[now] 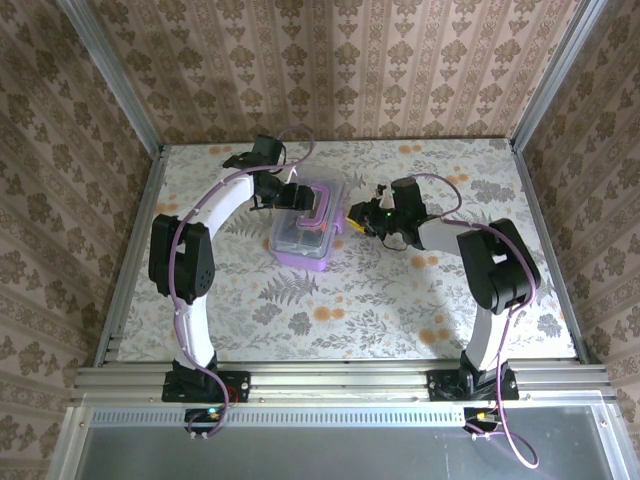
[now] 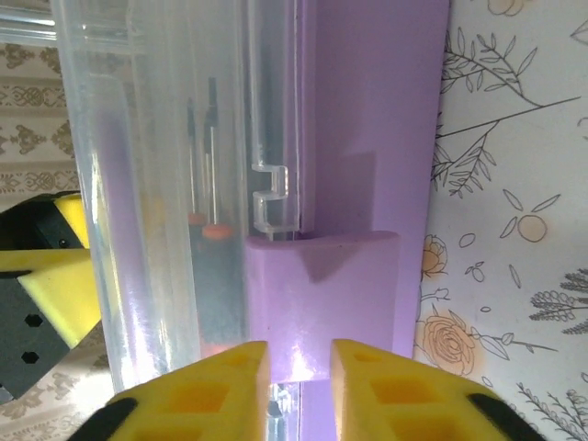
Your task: Pack the tool kit
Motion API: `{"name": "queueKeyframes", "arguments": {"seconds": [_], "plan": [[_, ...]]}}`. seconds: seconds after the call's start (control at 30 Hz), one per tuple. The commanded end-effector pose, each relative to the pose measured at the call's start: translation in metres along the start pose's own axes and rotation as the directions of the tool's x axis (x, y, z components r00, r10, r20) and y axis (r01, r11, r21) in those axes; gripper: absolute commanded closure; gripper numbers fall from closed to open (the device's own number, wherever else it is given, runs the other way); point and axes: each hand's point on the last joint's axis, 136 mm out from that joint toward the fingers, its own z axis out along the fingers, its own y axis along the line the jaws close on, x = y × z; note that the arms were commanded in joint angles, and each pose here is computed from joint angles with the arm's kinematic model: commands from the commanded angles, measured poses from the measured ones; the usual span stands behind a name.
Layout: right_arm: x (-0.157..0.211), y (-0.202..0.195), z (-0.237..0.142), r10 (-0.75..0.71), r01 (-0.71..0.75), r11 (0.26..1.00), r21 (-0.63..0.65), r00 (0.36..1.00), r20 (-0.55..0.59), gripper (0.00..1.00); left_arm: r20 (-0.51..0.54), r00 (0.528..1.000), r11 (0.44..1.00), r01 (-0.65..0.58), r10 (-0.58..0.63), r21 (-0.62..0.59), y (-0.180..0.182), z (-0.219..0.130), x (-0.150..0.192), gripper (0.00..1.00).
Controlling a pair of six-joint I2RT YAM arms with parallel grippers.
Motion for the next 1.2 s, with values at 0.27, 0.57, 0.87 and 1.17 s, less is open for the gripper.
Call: {"name": "queueKeyframes", "arguments": {"seconds": [0.27,0.57,0.87,1.17], "plan": [[0.005,-0.025,0.015,0.089,-0.089,0.996,0.024,0.996,-0.014,1.0,-0.283,0.953,0.992,0.082,-0.107,-0.1,0.035,0.051,0.079,0.38],[0.012,-0.019,0.036,0.09,-0.089,0.996,0.012,0.995,-0.047,1.0,-0.29,0.952,0.993,0.07,-0.094,-0.094,0.026,0.054,0.082,0.39],[0.01,-0.015,0.042,0.086,-0.086,0.996,0.009,0.995,-0.057,1.0,-0.293,0.952,0.995,0.068,-0.086,-0.07,0.019,0.056,0.082,0.39],[0.007,-0.011,0.054,0.081,-0.081,0.997,0.013,0.994,-0.069,1.0,-0.307,0.949,0.997,0.064,-0.075,-0.047,0.01,0.061,0.086,0.4]]}}
